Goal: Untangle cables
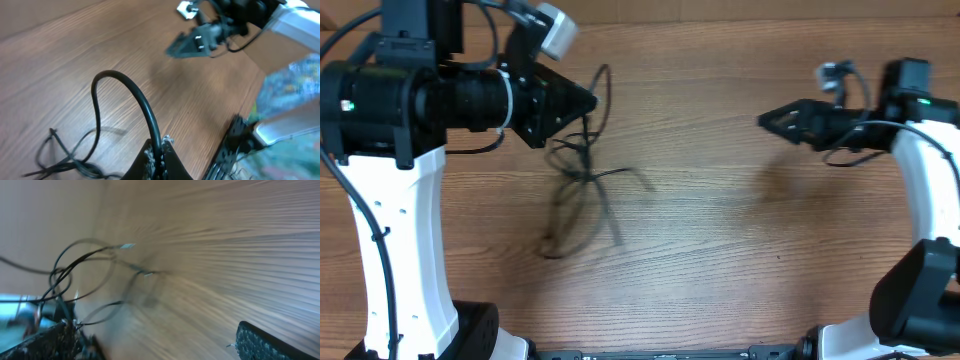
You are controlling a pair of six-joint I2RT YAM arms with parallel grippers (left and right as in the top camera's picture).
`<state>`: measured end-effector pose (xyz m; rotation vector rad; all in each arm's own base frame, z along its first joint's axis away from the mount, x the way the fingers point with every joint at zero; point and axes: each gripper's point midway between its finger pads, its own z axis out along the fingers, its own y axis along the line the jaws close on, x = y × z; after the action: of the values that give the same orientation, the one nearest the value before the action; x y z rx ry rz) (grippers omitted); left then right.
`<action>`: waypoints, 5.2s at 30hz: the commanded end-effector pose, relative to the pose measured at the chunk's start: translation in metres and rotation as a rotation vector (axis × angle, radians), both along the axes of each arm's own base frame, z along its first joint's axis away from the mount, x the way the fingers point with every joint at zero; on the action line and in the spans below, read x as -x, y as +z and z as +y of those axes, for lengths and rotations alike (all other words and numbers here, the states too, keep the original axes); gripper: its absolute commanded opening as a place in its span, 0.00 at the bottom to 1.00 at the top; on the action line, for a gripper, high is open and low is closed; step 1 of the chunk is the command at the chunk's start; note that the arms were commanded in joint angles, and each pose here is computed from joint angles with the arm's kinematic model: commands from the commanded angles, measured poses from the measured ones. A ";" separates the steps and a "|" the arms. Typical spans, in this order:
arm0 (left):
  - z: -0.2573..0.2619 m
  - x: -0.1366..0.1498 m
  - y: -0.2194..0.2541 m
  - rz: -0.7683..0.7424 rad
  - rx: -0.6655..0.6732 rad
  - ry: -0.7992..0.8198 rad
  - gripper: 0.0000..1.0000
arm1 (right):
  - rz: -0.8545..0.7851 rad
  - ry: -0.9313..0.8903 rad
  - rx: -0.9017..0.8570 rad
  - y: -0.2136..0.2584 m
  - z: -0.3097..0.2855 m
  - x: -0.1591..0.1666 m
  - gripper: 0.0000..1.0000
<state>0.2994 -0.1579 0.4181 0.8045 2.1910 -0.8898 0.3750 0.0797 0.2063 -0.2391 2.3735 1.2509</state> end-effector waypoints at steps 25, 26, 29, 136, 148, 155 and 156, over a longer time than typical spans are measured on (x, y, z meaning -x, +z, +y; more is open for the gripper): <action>-0.033 0.031 0.022 -0.119 0.080 -0.227 0.04 | 0.047 0.338 0.120 -0.013 0.223 0.067 0.55; -0.033 0.031 0.022 -0.114 0.082 -0.223 0.04 | 0.057 0.322 0.126 -0.014 0.225 0.067 0.46; -0.033 0.031 0.023 -0.108 0.084 -0.219 0.04 | 0.057 0.325 0.120 -0.012 0.232 0.070 0.72; -0.080 0.040 -0.084 0.106 0.031 -0.444 0.37 | -0.218 0.235 -0.111 0.182 0.112 0.126 0.04; -0.081 0.037 -0.092 0.129 0.018 -0.441 0.24 | -0.267 0.319 -0.247 0.210 0.121 0.134 0.04; -0.086 0.034 -0.110 0.201 0.007 -0.454 0.18 | -0.297 0.311 -0.257 0.218 0.122 0.129 0.04; -0.087 0.033 -0.113 0.210 0.006 -0.456 0.18 | -0.298 0.310 -0.256 0.218 0.122 0.129 0.04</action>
<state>0.2664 -0.2393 0.3164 1.2653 2.2060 -1.2070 0.2556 0.2002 0.4088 -0.6507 1.9973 1.4854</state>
